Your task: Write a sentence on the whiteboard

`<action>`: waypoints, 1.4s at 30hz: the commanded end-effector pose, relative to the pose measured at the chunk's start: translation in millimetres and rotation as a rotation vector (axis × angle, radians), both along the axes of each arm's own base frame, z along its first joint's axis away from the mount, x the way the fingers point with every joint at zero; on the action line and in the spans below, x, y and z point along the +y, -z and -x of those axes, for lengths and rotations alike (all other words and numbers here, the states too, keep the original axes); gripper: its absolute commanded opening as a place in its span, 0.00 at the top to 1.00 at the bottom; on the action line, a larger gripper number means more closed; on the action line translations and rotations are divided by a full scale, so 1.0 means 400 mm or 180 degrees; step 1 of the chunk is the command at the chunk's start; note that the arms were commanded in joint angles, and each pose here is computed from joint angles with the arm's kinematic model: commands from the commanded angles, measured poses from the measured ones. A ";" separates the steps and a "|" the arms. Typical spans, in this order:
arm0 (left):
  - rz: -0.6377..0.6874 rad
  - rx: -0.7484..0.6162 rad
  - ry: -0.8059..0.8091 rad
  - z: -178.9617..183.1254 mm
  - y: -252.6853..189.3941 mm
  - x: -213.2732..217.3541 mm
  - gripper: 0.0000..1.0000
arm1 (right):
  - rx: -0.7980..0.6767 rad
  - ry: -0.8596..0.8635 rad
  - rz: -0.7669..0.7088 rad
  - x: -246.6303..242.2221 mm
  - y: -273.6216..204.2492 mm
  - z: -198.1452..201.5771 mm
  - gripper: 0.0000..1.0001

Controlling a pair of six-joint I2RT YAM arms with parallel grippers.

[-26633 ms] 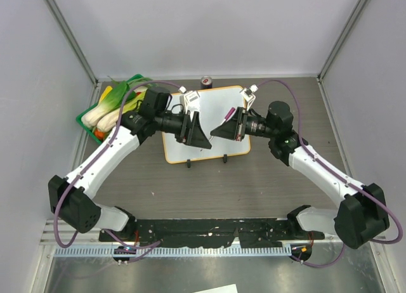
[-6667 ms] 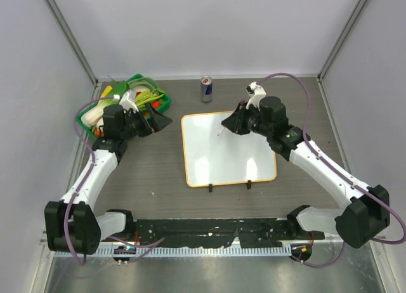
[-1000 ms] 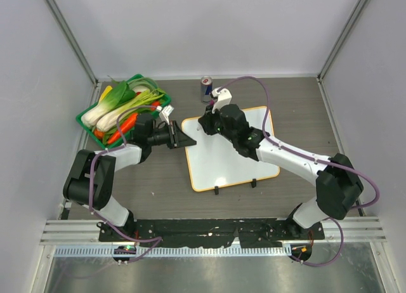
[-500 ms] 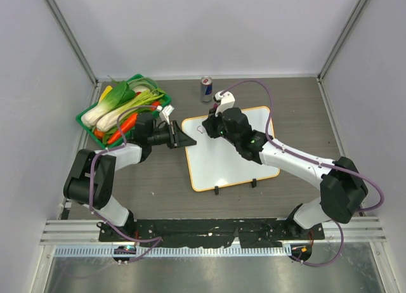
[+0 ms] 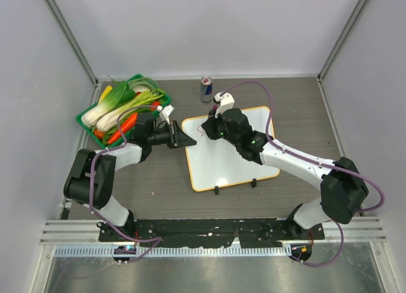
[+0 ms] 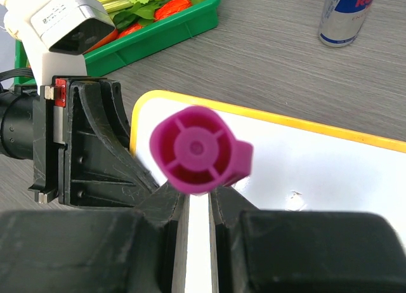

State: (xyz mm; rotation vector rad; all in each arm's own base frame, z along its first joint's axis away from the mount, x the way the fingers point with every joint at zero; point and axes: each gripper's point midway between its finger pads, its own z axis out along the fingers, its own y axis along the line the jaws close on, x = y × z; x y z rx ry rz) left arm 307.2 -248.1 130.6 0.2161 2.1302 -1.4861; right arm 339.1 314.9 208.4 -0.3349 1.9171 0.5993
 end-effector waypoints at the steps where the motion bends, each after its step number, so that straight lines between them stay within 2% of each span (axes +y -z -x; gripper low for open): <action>1: -0.0196 0.0028 0.0105 0.023 0.049 -0.017 1.00 | 0.0085 -0.0017 0.0023 0.005 0.029 0.003 0.99; 19: -0.0222 0.0041 0.0110 0.024 0.056 -0.018 1.00 | 0.0022 0.0127 -0.0249 0.030 -0.038 -0.032 0.99; 29: -0.0235 0.0032 0.0108 0.025 0.056 -0.016 1.00 | -0.0184 0.0180 -0.0497 -0.002 -0.138 -0.013 0.99; 42: -0.0239 0.0041 0.0124 0.026 0.058 -0.019 1.00 | -0.0128 0.0358 -0.0265 -0.030 -0.082 -0.043 0.99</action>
